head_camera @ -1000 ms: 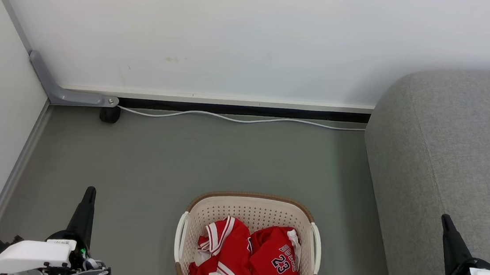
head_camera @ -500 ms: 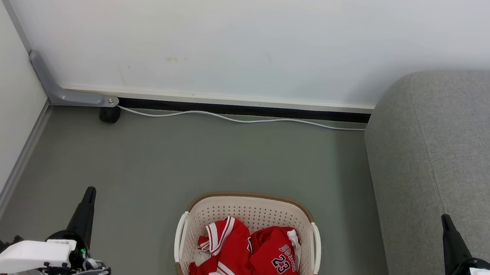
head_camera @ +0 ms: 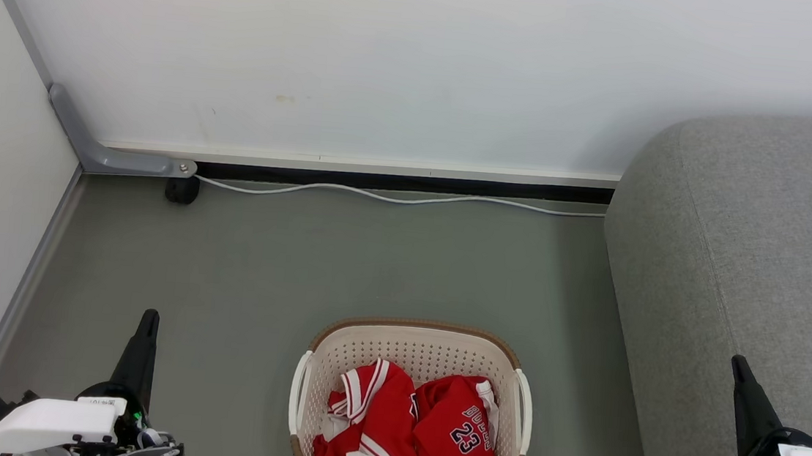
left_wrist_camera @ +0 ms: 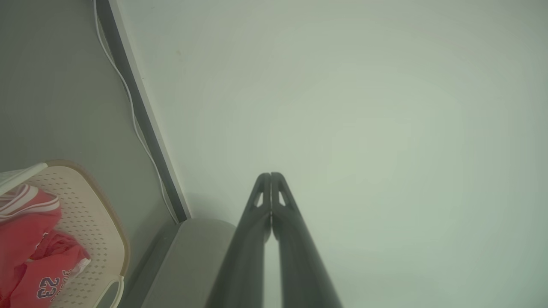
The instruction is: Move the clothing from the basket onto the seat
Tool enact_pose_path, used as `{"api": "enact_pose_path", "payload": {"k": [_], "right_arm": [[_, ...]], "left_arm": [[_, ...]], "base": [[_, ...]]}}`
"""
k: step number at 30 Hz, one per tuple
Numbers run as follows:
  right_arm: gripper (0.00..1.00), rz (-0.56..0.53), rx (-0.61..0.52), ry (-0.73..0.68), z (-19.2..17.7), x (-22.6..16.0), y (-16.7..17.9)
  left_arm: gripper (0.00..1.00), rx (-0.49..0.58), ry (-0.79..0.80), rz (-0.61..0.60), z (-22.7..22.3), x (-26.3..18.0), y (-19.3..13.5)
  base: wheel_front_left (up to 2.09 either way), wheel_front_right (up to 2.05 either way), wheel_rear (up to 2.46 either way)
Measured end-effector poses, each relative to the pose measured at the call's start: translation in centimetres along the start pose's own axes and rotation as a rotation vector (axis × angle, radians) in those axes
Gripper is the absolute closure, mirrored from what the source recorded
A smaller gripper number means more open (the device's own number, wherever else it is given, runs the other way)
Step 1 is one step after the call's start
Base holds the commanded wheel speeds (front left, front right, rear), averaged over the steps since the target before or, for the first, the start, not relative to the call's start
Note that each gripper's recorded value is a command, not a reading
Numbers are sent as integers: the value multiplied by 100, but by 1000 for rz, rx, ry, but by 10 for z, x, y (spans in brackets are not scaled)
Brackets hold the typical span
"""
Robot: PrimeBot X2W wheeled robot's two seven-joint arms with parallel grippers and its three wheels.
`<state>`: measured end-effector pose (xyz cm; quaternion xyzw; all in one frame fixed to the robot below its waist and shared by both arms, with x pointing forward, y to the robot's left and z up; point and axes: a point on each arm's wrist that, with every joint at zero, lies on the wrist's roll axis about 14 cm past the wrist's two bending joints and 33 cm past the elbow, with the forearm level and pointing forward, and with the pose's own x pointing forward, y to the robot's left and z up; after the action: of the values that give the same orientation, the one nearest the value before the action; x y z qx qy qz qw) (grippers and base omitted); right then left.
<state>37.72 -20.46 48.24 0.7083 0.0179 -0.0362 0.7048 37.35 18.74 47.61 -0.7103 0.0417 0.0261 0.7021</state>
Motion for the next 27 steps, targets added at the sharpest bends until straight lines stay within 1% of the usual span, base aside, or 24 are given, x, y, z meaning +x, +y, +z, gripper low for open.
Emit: {"api": "enact_pose_path", "payload": {"k": [5,6,12,21,27], "right_arm": [[100,0,0,0,0,0,0],[0,-5,0,1,0,0,-2],[0,-127,31,4,-8,-19,-43],[0,-120,23,8,-9,-19,-41],[0,-113,-22,15,-8,-17,-37]], "left_arm": [[100,0,0,0,0,0,0],[0,-1,0,6,0,-1,2],[0,-35,-3,142,-8,-22,48],[0,-29,-10,142,-9,-22,48],[0,11,-12,138,-10,-20,46]], "base": [[0,0,0],[0,0,0],[0,0,0],[0,0,0],[0,0,0]]}}
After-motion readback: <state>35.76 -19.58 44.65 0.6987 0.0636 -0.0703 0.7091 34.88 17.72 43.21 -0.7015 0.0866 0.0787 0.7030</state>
